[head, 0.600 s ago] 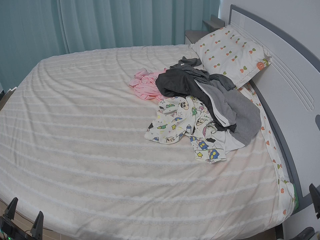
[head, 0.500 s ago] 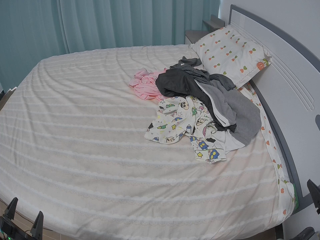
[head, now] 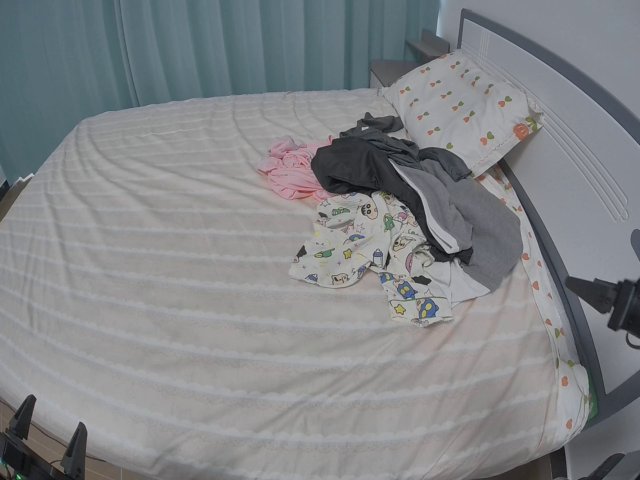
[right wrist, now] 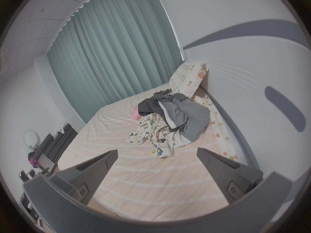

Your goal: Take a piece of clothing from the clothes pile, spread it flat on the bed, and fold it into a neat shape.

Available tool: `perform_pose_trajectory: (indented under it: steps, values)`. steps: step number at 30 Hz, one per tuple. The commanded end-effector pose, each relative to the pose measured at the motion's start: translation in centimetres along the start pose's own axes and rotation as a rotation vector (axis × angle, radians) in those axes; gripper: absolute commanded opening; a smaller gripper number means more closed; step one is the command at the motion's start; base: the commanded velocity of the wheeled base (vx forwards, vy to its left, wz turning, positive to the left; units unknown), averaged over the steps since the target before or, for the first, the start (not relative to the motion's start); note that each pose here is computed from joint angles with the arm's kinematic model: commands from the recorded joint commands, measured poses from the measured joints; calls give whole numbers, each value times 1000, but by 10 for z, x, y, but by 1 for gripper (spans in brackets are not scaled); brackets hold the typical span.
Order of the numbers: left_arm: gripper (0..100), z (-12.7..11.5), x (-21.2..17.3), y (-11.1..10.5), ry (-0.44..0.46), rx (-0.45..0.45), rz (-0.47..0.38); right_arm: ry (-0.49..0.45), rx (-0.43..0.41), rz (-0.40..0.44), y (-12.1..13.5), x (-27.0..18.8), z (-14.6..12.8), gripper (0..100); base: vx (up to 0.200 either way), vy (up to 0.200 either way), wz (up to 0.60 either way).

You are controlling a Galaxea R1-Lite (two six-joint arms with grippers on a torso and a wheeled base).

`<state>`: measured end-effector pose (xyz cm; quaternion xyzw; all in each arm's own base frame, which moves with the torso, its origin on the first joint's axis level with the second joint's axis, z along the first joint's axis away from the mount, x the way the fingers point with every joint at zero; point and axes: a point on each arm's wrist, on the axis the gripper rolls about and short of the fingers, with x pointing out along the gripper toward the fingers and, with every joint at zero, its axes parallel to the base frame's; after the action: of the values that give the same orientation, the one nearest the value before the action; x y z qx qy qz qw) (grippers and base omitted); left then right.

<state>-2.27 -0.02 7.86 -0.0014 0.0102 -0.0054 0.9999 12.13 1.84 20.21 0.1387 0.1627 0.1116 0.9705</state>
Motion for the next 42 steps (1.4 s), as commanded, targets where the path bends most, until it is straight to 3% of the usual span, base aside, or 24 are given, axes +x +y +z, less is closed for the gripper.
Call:
perform_pose_trajectory:
  steps: [1, 14, 27, 40, 41, 42]
  values:
    - [100, -4, 1, 0, 9, 0, 0, 376, 221, -66, 8, 260, -62, 100, 0, 0, 0]
    - [100, -4, 1, 0, 9, 0, 0, 418, 209, -113, 1, 308, -91, 100, 0, 0, 0]
    - [100, -4, 1, 0, 9, 0, 0, 404, 203, -128, 2, 323, -76, 100, 0, 0, 0]
    - [100, -4, 1, 0, 9, 0, 0, 427, 168, -103, 23, 321, -86, 100, 0, 0, 0]
    - [100, -4, 1, 0, 9, 0, 0, 430, 166, -103, 24, 323, -87, 0, 0, 0, 0]
    - [100, -4, 1, 0, 9, 0, 0, 433, 166, -105, 23, 323, -88, 0, 0, 0, 0]
